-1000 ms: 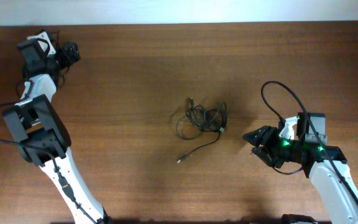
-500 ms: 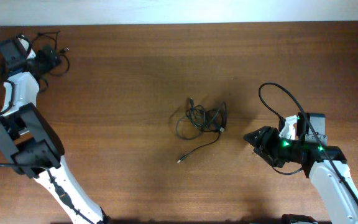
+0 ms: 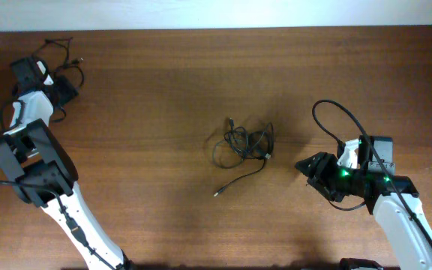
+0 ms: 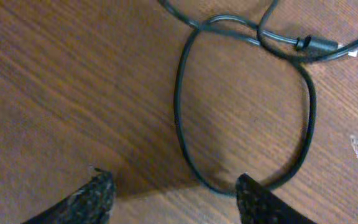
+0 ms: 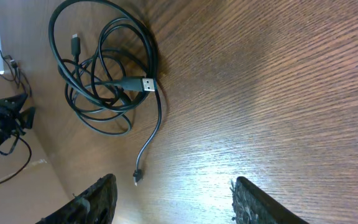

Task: Untangle cables

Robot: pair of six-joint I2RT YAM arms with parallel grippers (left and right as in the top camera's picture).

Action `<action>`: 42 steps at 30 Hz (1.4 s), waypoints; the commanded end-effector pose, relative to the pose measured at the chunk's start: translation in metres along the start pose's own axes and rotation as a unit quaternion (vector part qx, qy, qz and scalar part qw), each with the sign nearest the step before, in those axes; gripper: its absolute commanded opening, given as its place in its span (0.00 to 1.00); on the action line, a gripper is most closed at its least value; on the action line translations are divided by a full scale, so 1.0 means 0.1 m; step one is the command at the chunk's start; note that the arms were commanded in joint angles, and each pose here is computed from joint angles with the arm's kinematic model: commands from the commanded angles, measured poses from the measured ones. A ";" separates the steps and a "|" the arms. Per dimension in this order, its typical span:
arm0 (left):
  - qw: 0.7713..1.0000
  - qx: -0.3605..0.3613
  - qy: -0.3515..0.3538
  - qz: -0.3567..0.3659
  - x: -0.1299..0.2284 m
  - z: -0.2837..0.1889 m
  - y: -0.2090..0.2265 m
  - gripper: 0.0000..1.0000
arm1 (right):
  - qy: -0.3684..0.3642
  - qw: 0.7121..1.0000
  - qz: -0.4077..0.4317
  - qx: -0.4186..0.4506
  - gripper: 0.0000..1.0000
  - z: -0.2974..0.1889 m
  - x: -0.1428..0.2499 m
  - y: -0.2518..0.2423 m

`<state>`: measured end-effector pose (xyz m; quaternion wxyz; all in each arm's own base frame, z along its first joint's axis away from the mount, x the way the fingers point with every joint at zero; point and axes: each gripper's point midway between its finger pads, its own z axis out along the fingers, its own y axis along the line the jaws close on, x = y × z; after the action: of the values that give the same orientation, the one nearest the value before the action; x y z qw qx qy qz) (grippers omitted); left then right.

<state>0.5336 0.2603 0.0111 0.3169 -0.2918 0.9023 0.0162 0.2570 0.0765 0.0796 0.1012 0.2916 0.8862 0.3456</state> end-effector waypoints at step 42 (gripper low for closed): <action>0.997 0.040 -0.049 -0.041 -0.50 -0.05 -0.16 0.57 | 0.002 1.000 0.000 0.016 0.60 -0.01 0.02 -0.07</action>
<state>0.5689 0.2526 0.0328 0.3638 -0.3360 0.8659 -0.0701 0.2512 0.0766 0.0768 0.0885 0.2962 0.8879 0.3408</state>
